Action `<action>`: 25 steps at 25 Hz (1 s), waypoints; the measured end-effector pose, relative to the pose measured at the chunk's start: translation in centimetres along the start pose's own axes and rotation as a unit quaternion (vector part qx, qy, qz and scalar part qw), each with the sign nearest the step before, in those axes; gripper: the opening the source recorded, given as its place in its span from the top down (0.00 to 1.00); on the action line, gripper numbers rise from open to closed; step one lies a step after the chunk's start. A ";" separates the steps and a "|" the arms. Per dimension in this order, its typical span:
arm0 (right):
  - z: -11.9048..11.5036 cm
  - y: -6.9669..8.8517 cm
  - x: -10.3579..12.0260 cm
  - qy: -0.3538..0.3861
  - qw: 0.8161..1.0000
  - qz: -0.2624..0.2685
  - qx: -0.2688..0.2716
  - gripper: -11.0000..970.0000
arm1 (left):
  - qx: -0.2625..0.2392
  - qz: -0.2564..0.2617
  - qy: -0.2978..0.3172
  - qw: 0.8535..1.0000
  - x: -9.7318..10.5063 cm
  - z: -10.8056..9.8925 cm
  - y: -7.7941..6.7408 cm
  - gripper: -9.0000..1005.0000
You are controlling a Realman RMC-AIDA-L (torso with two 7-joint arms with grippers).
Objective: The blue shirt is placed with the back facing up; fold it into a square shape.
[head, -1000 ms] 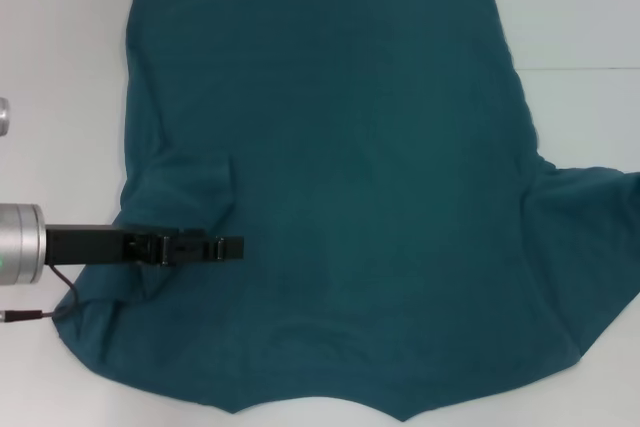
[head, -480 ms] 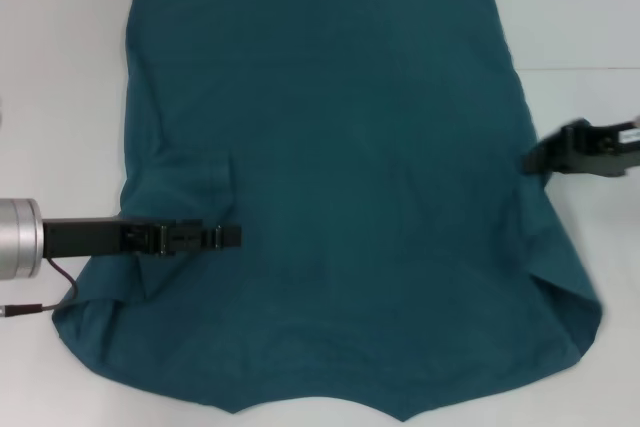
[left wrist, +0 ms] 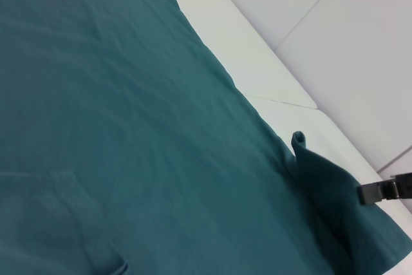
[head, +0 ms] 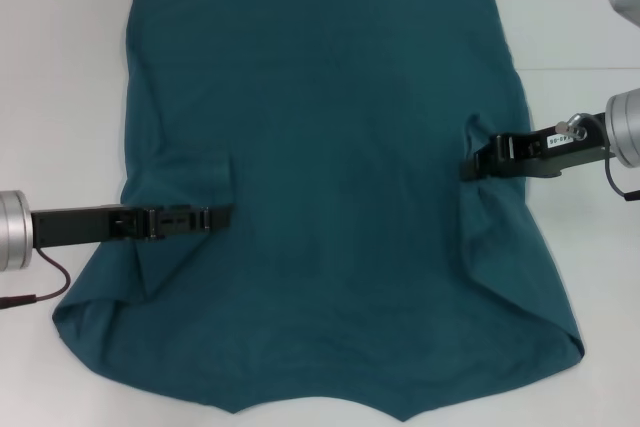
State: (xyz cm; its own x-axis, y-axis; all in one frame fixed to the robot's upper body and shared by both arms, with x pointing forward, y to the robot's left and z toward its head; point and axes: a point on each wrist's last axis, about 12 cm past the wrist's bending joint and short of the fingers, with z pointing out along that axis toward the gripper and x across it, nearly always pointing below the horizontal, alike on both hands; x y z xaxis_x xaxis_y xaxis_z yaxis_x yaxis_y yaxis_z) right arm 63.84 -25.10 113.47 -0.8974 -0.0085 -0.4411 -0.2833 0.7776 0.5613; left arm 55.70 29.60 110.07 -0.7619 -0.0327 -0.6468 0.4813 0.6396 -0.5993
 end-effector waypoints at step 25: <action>-6.9 -4.3 2.5 -0.048 0.990 0.079 -0.106 0.38 | -0.024 -0.295 -0.040 0.954 2.6 -8.2 2.3 0.15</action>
State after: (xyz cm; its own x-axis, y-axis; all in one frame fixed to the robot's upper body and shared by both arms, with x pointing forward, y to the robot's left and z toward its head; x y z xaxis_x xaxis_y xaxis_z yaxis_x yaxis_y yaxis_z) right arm 60.48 -32.81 114.74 -0.9031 0.1702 -0.3943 -0.2151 0.6153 0.7584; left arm 51.29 37.27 110.87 -0.8575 -0.4559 -0.2384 -0.0434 0.5258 -0.8495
